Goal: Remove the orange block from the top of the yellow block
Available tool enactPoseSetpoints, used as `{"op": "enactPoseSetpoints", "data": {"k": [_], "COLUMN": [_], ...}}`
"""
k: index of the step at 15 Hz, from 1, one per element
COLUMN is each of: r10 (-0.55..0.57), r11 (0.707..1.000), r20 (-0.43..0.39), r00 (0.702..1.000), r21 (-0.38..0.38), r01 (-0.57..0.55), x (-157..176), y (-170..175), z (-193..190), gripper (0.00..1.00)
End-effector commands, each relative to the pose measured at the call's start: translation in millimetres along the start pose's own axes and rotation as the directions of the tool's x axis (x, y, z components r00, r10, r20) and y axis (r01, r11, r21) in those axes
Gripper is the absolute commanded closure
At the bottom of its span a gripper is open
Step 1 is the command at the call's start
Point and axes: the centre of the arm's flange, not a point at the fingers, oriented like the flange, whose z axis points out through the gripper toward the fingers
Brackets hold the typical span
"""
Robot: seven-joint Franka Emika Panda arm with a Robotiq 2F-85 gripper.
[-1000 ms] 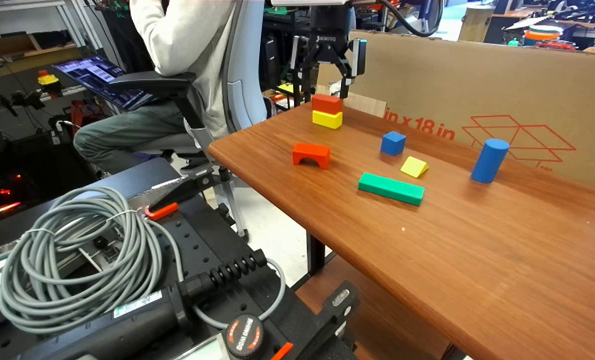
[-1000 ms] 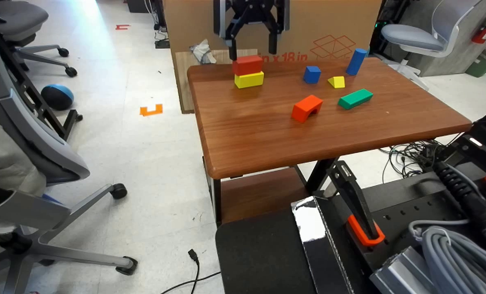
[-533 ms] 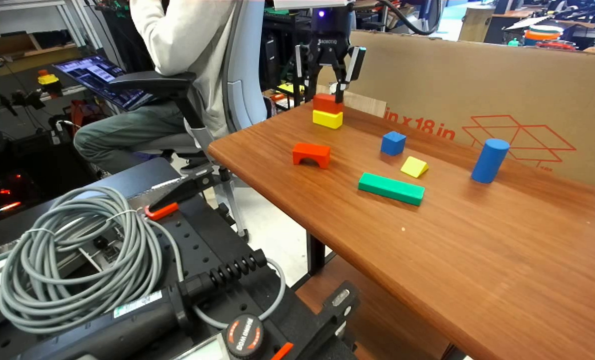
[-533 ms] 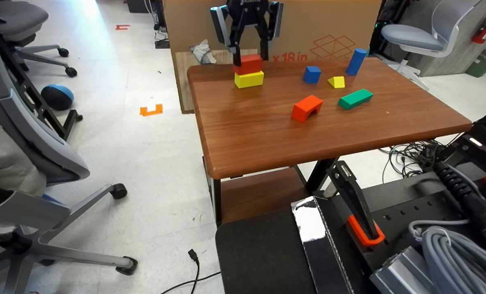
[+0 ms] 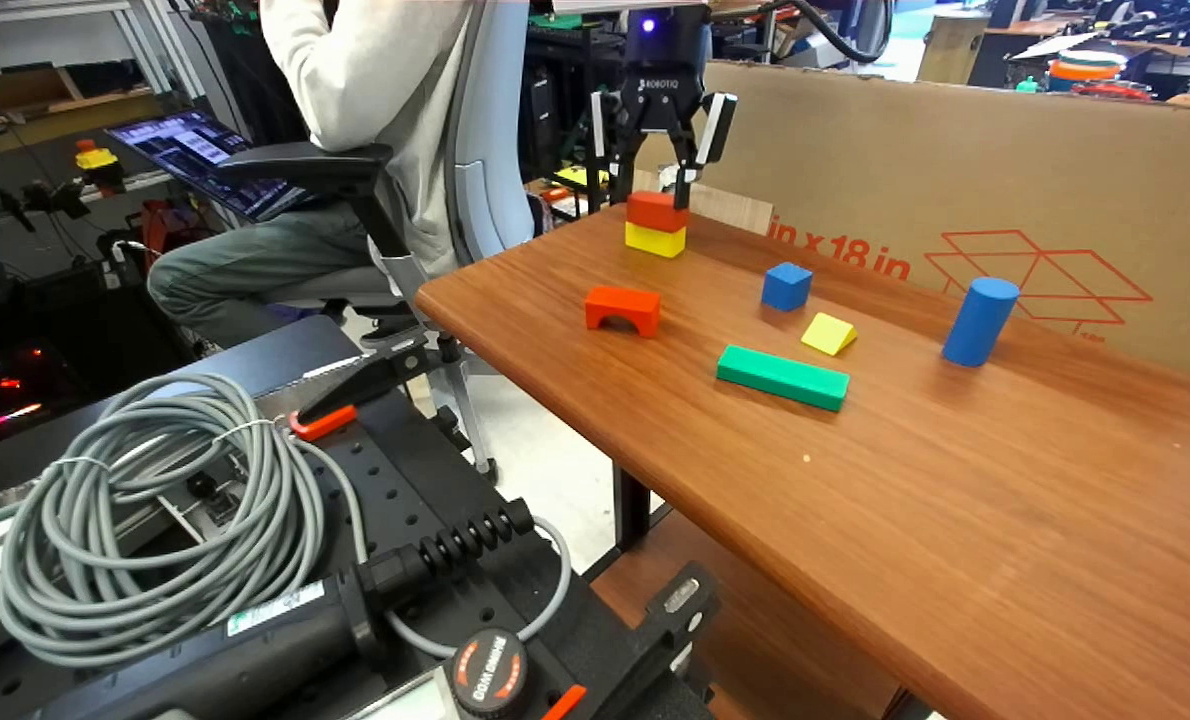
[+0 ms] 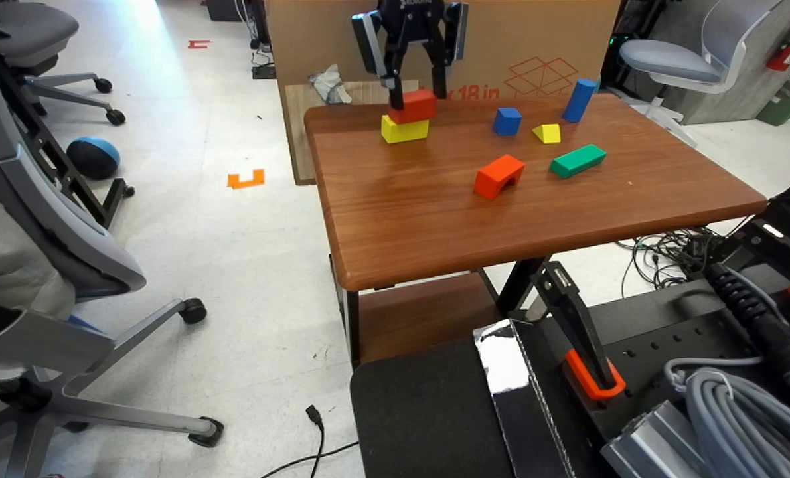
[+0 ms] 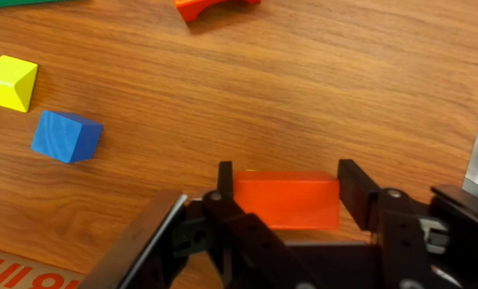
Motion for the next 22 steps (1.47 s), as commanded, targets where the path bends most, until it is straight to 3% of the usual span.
{"op": "enactPoseSetpoints", "data": {"k": [1,6,11,22], "r10": [-0.027,0.014,0.091,0.135], "r11": [1.0,1.0,0.993,0.989], "r20": [0.005,0.058,0.101,0.168], "r00": [1.0,0.998,0.991,0.977], "r21": [-0.003,0.024,0.059,0.033], "r01": [0.027,-0.015,-0.097,-0.142], "x": [-43,-65,-48,-18], "y": [25,64,98,90], "z": [-9,1,15,63], "gripper": [0.59,0.59,0.59,0.59]}}
